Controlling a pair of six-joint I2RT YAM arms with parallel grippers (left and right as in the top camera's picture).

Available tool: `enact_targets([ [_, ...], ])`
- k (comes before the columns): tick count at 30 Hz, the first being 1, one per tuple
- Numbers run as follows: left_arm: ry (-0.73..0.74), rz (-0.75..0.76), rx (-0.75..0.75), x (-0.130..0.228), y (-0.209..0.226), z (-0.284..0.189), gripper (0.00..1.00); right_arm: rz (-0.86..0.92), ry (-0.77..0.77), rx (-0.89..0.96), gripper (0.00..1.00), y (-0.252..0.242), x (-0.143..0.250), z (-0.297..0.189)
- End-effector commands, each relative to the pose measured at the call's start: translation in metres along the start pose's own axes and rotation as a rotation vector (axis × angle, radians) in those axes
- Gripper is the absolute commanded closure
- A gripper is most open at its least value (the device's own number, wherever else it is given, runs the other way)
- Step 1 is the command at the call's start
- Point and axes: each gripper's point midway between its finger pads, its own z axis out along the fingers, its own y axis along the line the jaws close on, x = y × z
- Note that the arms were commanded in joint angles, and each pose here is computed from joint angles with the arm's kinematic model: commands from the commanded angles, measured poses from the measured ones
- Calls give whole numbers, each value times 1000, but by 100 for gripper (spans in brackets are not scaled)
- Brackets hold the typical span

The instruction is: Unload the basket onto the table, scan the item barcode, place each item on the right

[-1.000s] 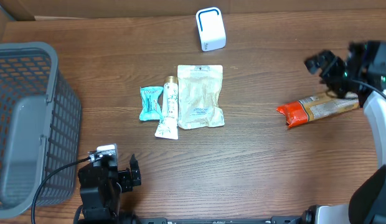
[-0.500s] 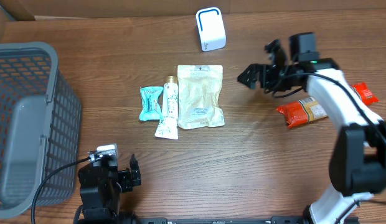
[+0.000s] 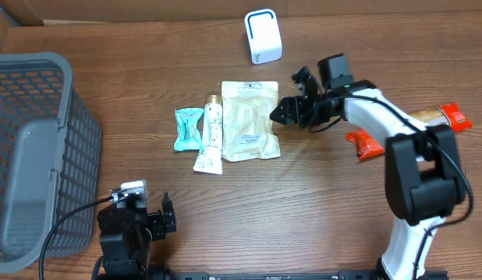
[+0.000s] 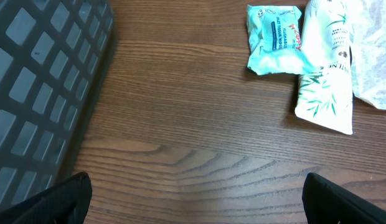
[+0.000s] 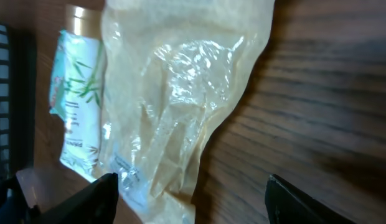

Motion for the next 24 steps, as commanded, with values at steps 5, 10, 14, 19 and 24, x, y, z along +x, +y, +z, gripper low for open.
enact_targets([
  [5,-6,14,5,-1,-1,0,1,102,19,-19,23,-11,1,33],
  [10,-6,14,5,-1,-1,0,0,150,43,-29,23,-11,9,62],
  [14,-6,14,5,-1,-1,0,1,195,60,-36,24,-9,17,84],
  [19,-6,14,5,-1,-1,0,0,197,73,-42,48,-3,22,95],
  [24,-6,14,5,-1,-1,0,0,186,86,-96,90,8,23,95],
])
